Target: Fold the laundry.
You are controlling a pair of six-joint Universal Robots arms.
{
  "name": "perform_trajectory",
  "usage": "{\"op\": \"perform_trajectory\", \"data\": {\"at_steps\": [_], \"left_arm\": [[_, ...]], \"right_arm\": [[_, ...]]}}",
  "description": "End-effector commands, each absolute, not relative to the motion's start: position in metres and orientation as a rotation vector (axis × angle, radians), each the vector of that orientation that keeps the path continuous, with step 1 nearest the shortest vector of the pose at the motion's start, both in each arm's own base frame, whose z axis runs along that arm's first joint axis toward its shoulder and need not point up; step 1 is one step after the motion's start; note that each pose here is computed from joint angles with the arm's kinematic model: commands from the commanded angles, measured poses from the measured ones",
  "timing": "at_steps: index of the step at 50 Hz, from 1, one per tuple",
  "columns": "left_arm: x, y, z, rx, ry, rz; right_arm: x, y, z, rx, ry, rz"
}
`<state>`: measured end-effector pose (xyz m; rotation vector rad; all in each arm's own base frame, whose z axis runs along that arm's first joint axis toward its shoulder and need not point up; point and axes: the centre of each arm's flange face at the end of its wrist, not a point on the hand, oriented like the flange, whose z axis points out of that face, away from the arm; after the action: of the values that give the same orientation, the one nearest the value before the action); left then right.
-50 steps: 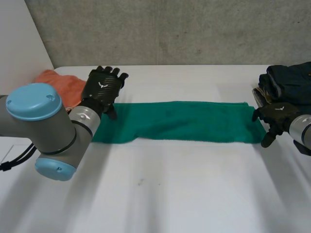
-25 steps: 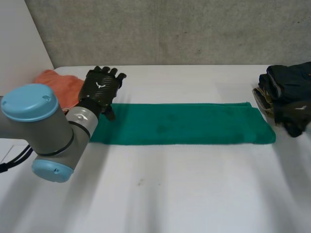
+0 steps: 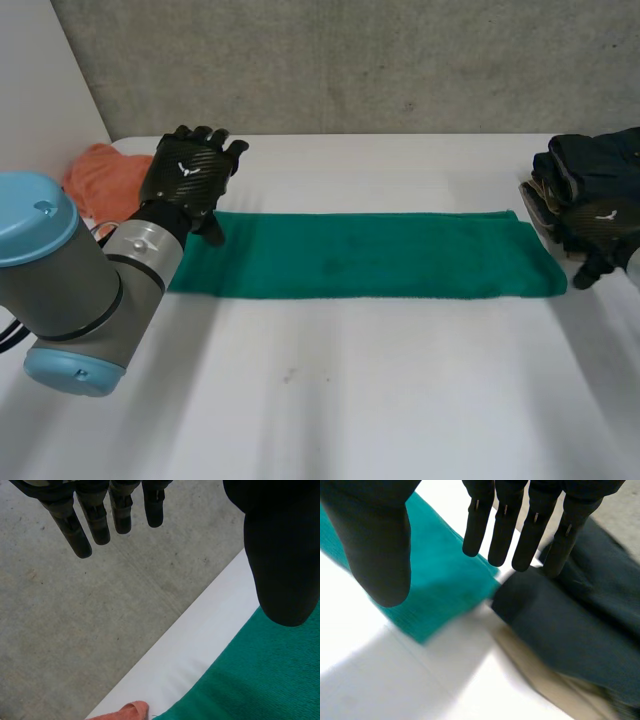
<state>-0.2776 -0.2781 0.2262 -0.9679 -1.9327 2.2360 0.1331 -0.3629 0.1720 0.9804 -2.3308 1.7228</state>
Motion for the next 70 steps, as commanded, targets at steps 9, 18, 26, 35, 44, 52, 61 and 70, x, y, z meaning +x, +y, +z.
{"op": "perform_trajectory", "data": {"at_steps": [9, 18, 26, 35, 44, 52, 61, 70], "left_arm": [[-0.28, -0.276, 0.225, -0.975, -1.925, 2.231], [-0.28, -0.277, 0.225, -0.969, -1.915, 2.243], [-0.281, -0.278, 0.224, -0.967, -1.908, 2.249], [-0.282, -0.277, 0.223, -0.968, -1.905, 2.25], [-0.275, -0.271, 0.234, -0.949, -1.891, 2.28], [-0.266, -0.268, 0.248, -0.917, -1.872, 2.328], [-0.251, -0.27, 0.265, -0.864, -1.86, 2.399], [-0.248, -0.266, 0.26, -0.793, -1.88, 2.343]], "right_arm": [[0.141, -0.368, 0.136, 1.038, -2.439, 1.707], [0.138, -0.381, 0.119, 1.034, -2.405, 1.696], [0.136, -0.391, 0.116, 1.021, -2.34, 1.741], [0.126, -0.383, 0.126, 0.934, -2.332, 1.677], [0.053, -0.392, 0.176, 0.894, -2.103, 1.528], [0.118, -0.393, 0.204, 1.101, -1.852, 1.634], [0.286, -0.334, 0.238, 1.441, -1.304, 2.16], [0.403, -0.246, 0.171, 1.959, -1.031, 2.398]]}}
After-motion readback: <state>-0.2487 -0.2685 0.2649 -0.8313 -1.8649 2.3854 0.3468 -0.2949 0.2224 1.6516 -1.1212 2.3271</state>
